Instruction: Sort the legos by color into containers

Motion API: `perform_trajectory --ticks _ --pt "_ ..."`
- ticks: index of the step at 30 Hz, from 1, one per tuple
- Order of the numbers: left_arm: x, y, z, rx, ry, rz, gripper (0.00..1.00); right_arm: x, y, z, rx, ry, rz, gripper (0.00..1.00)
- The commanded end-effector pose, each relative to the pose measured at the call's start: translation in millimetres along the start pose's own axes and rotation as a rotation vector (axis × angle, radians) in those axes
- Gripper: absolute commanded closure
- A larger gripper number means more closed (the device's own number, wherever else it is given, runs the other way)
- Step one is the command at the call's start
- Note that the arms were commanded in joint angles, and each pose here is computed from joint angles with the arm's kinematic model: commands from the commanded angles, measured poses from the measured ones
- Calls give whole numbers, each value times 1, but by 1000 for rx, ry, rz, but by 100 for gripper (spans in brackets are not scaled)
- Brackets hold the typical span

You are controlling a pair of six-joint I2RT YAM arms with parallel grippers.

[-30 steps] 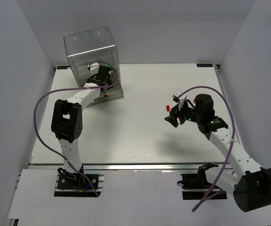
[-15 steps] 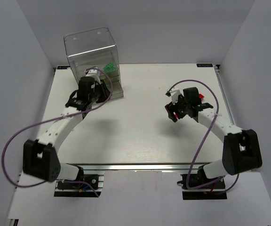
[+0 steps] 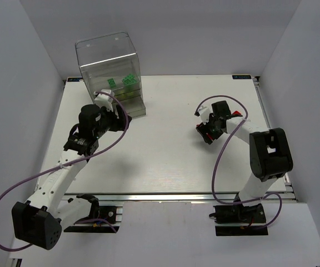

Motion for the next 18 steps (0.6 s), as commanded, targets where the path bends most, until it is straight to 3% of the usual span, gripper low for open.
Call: perform_trajectory --ticks 1,3,9,12,15,18 --pt "2 5 -5 -18 9 23 22 -13 10 0 2 8 -24 31" --pt "2 6 -6 -27 11 24 22 -19 13 4 13 25 -27 35" --pt "2 6 -7 -30 12 18 22 -25 15 11 20 138 -59 60" --pt "2 7 -8 -35 14 18 22 -23 12 13 30 179 -63 85" --pt "2 9 -10 -44 23 19 22 -21 10 10 29 194 -76 98" --pt "1 11 -14 -65 22 20 22 -13 23 -9 -33 239 -100 100"
Point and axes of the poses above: each gripper's point midway between its finger pads, its own z axis out along the fingers, its own x axis along the line the jaws close on, y = z × x, the point moved 10 cm from there along -z, back along the fingers, and after that the axes turned 13 degrees about z, right-handed, at the moved point
